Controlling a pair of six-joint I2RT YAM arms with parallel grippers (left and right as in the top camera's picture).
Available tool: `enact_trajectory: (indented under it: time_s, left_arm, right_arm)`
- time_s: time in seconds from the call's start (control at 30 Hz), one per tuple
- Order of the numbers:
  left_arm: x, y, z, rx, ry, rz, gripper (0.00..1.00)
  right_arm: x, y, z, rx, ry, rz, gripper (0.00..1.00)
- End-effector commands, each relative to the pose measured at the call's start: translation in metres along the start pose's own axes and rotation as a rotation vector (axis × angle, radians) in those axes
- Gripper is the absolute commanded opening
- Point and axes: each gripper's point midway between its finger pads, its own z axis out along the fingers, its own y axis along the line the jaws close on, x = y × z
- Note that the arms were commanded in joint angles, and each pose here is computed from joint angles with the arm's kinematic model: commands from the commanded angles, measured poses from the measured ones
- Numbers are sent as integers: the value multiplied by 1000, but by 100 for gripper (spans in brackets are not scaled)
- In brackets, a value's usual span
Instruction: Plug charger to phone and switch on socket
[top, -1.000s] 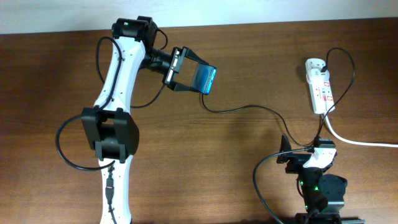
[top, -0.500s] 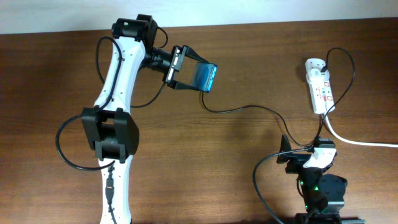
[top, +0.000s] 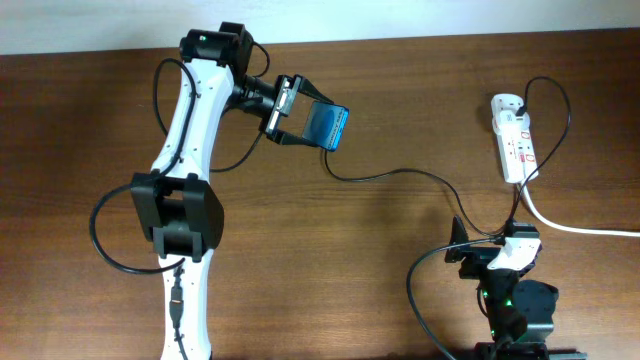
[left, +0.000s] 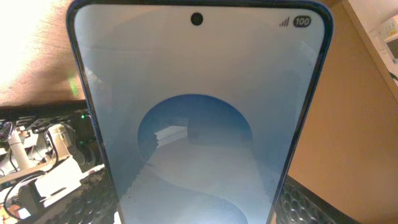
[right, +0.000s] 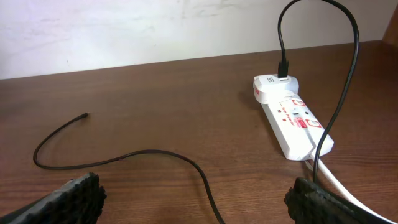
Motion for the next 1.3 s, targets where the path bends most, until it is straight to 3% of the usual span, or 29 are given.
enact_trajectory:
  time_s: [0.0, 0.67, 0.93, 1.13, 1.27]
  left_arm:
    - [9, -8, -6, 31, 15, 18, 0]
    - [8, -8, -6, 29, 12, 4, 0]
    - [8, -8, -6, 29, 12, 4, 0]
    - [-16, 0, -6, -36, -120, 38, 0]
    - [-32, 0, -6, -65, -211, 85, 0]
  right_arm:
    - [2, 0, 0, 0, 9, 0, 98]
    - [3, 0, 0, 0, 10, 1, 98]
    - [-2, 30, -3, -171, 3, 15, 98]
    - [-32, 49, -17, -272, -13, 140, 98]
    - [-50, 64, -22, -339, 66, 150, 98]
